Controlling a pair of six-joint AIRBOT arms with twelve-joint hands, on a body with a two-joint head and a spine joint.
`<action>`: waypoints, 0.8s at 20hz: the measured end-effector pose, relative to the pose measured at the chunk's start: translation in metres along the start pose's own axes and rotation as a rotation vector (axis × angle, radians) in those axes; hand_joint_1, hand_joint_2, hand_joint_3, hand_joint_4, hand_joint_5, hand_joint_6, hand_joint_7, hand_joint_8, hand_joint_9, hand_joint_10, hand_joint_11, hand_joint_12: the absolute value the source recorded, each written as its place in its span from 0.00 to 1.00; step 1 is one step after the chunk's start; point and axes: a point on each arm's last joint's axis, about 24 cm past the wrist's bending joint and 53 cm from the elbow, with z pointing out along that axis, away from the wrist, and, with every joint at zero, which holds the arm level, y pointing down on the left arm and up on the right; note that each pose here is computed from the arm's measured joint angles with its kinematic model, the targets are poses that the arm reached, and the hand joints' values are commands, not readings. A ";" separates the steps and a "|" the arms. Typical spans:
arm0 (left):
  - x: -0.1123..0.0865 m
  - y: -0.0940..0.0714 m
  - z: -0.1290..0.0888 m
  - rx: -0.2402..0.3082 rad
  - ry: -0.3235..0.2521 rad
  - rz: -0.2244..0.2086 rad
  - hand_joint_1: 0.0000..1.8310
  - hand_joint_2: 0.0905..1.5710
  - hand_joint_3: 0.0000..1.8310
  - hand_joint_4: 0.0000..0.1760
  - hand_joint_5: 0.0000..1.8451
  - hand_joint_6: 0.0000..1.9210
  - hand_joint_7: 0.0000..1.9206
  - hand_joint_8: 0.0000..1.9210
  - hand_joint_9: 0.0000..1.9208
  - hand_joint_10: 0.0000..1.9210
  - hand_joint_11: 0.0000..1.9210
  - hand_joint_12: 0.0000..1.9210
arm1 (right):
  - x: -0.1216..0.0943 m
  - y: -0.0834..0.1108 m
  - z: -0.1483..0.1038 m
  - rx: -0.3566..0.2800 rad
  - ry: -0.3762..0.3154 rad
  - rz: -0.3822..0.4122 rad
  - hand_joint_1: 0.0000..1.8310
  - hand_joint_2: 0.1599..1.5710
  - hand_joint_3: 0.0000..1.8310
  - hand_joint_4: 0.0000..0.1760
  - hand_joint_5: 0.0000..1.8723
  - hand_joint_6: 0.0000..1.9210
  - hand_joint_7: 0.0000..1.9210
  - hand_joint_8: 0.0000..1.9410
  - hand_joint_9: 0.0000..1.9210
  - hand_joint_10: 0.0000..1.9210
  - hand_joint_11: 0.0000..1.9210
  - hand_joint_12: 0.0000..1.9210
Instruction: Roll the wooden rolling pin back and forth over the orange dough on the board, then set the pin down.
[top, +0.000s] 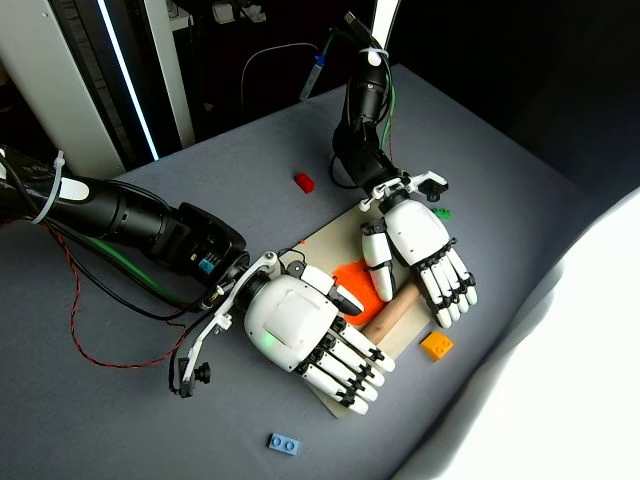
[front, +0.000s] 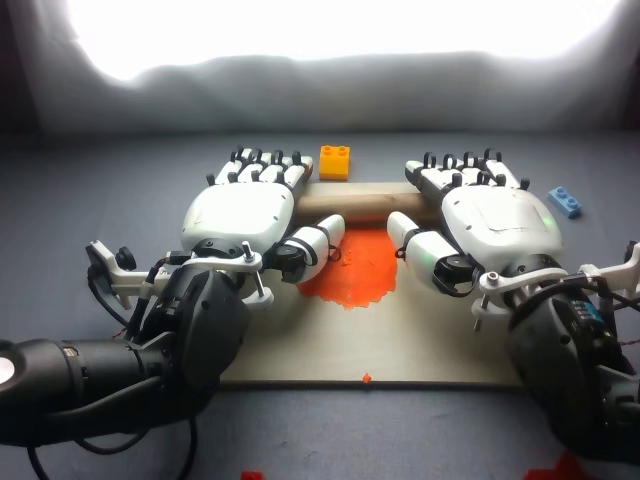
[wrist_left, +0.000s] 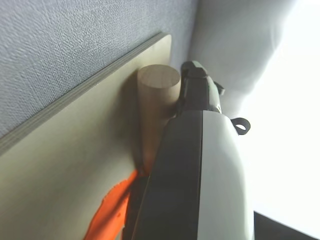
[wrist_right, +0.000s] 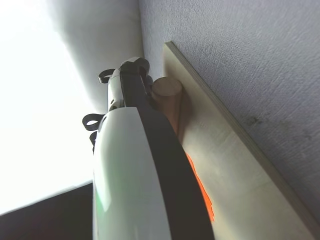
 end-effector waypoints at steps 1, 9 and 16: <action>0.000 0.000 0.000 0.001 0.000 0.001 0.00 0.95 0.00 0.00 0.08 0.00 0.11 0.00 0.08 0.00 0.00 0.08 | 0.000 0.000 0.000 0.000 0.000 0.000 0.00 1.00 0.01 0.00 0.18 0.00 0.20 0.00 0.16 0.00 0.00 0.33; 0.000 0.000 0.000 0.000 0.005 -0.024 0.00 0.95 0.00 0.00 0.08 0.00 0.10 0.00 0.08 0.00 0.00 0.13 | 0.000 -0.001 -0.002 -0.005 -0.006 -0.020 0.00 1.00 0.02 0.00 0.18 0.00 0.20 0.00 0.16 0.00 0.00 0.36; 0.000 0.000 0.000 0.002 0.008 -0.095 0.00 0.94 0.00 0.00 0.07 0.00 0.09 0.00 0.07 0.00 0.00 0.09 | -0.003 -0.002 -0.005 -0.005 -0.025 -0.045 0.00 1.00 0.01 0.00 0.19 0.00 0.21 0.00 0.17 0.00 0.00 0.37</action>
